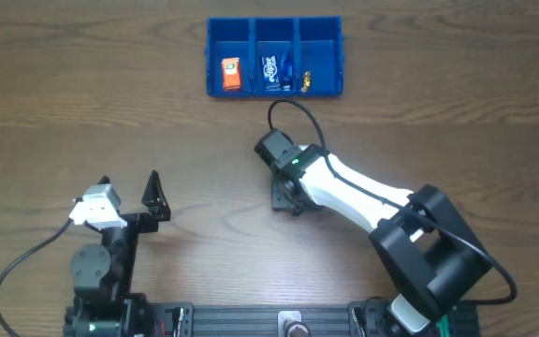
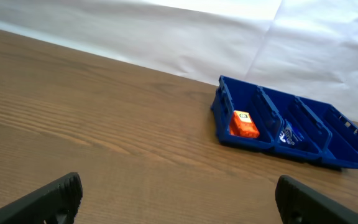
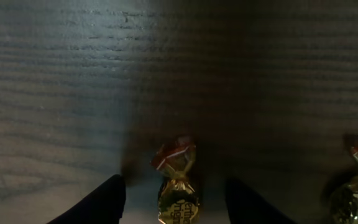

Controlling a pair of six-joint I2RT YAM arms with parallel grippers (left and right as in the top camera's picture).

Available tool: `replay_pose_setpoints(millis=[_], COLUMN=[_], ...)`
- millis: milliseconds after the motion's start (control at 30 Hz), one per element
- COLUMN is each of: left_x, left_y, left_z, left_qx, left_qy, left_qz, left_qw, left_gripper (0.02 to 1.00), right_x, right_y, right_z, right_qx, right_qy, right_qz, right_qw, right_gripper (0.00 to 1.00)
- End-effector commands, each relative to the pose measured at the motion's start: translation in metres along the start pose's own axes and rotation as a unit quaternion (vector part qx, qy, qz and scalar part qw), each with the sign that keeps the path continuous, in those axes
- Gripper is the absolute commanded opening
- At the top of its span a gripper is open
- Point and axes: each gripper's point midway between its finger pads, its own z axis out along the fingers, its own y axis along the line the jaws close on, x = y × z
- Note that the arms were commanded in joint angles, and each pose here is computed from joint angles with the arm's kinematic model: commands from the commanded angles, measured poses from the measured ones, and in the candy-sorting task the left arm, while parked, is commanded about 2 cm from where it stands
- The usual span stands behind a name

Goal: Sort Candies Into Trays

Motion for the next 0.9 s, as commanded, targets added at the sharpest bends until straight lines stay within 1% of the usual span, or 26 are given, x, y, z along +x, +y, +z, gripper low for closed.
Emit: replay_pose_setpoints(millis=[33, 133, 200, 267, 300, 400, 433, 500, 600, 667, 767, 867, 900], left_x=[0.017, 0.017, 0.017, 0.017, 0.017, 0.017, 0.017, 0.017, 0.017, 0.017, 0.017, 0.017, 0.017], left_y=[0.004, 0.004, 0.004, 0.004, 0.004, 0.004, 0.004, 0.004, 0.004, 0.004, 0.004, 0.004, 0.004], left_z=[0.002, 0.002, 0.002, 0.002, 0.002, 0.002, 0.002, 0.002, 0.002, 0.002, 0.002, 0.002, 0.002], left_qx=[-0.002, -0.002, -0.002, -0.002, -0.002, -0.002, -0.002, -0.002, -0.002, -0.002, -0.002, -0.002, -0.002], left_qy=[0.019, 0.019, 0.019, 0.019, 0.019, 0.019, 0.019, 0.019, 0.019, 0.019, 0.019, 0.019, 0.019], left_qz=[0.005, 0.005, 0.005, 0.005, 0.005, 0.005, 0.005, 0.005, 0.005, 0.005, 0.005, 0.005, 0.005], left_qw=[1.0, 1.0, 1.0, 1.0, 1.0, 1.0, 1.0, 1.0, 1.0, 1.0, 1.0, 1.0, 1.0], left_gripper=[0.996, 0.998, 0.998, 0.998, 0.998, 0.998, 0.998, 0.998, 0.998, 0.998, 0.998, 0.996, 0.998], right_x=[0.002, 0.001, 0.001, 0.001, 0.001, -0.002, -0.006, -0.019, -0.061, -0.1, -0.171, -0.229, -0.243], right_y=[-0.008, -0.007, -0.007, -0.007, -0.007, -0.004, -0.002, 0.002, -0.005, -0.017, -0.036, -0.048, -0.051], right_z=[0.011, 0.012, 0.012, 0.012, 0.012, 0.009, 0.006, -0.012, -0.06, -0.098, -0.153, -0.18, -0.181], right_qx=[0.019, 0.019, 0.018, 0.018, 0.018, 0.016, 0.015, 0.011, 0.032, 0.045, 0.038, 0.03, 0.031], right_qy=[0.007, 0.007, 0.006, 0.006, 0.006, 0.002, -0.003, -0.02, -0.073, -0.109, -0.18, -0.231, -0.239], right_qz=[0.007, 0.007, 0.01, 0.016, 0.016, 0.014, 0.014, -0.001, 0.005, 0.015, 0.044, 0.049, 0.049], right_qw=[1.0, 1.0, 1.0, 1.0, 1.0, 1.0, 1.0, 1.0, 0.997, 0.993, 0.982, 0.971, 0.969], right_gripper=[0.531, 0.428, 0.294, 0.183, 0.161, 0.143, 0.143, 0.143, 0.143, 0.143, 0.143, 0.148, 0.15])
